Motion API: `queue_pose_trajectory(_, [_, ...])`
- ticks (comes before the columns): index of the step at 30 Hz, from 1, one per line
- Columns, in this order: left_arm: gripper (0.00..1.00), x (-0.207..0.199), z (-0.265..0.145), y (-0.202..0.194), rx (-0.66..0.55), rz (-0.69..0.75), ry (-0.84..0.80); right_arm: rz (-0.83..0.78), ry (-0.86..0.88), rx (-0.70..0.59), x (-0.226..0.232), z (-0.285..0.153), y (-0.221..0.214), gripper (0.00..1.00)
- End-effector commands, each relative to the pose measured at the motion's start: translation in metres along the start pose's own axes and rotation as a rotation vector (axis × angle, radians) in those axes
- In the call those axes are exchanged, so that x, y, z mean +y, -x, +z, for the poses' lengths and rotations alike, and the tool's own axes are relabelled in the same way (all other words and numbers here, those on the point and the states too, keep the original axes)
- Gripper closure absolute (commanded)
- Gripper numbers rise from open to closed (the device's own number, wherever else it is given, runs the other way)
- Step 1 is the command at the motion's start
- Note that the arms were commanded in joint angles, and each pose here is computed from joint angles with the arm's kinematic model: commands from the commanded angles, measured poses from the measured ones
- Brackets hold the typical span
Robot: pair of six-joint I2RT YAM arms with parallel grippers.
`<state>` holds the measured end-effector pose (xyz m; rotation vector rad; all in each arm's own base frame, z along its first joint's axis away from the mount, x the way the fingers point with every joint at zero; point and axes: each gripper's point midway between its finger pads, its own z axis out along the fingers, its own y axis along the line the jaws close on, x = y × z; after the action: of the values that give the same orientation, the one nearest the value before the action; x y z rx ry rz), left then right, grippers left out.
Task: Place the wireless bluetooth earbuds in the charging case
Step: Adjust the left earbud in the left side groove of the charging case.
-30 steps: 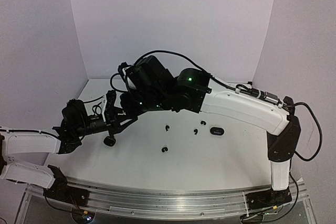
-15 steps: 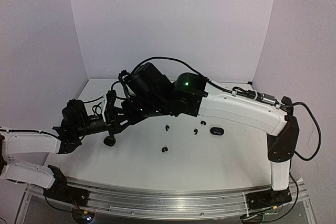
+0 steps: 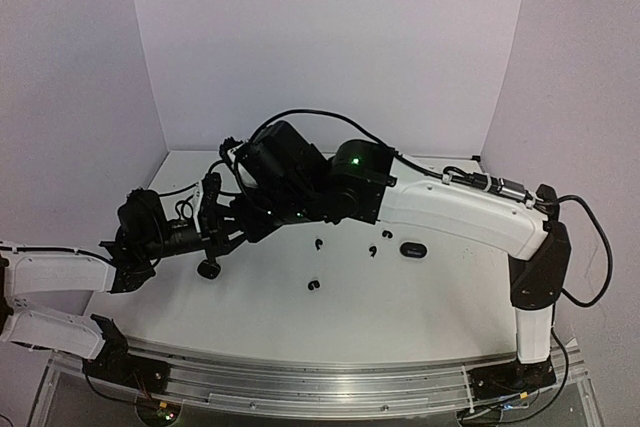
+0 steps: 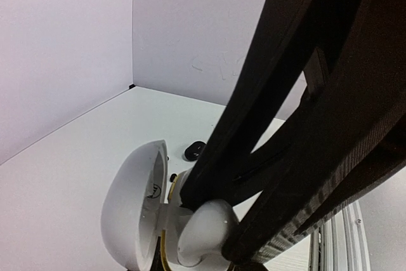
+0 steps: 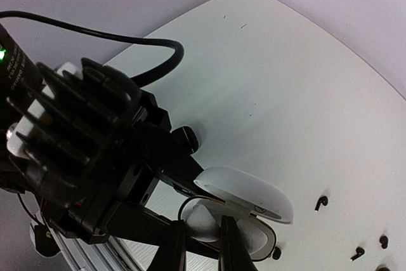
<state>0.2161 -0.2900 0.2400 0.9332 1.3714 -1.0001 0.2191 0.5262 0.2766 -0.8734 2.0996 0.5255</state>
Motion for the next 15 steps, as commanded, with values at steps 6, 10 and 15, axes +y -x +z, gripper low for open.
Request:
queue_pose_trajectory(6, [1.0, -0.034, -0.003, 0.025, -0.042, 0.124, -0.195, -0.188, 0.073, 0.061, 0.008, -0.021, -0.007, 0.96])
queue_pose_trajectory(10, [1.0, -0.05, -0.005, 0.022, -0.021, 0.149, -0.308, -0.245, 0.119, 0.157, 0.015, -0.017, -0.028, 0.96])
queue_pose_trajectory(15, [1.0, -0.065, -0.009, 0.018, -0.003, 0.167, -0.416, -0.293, 0.161, 0.21, 0.018, -0.021, -0.042, 0.96])
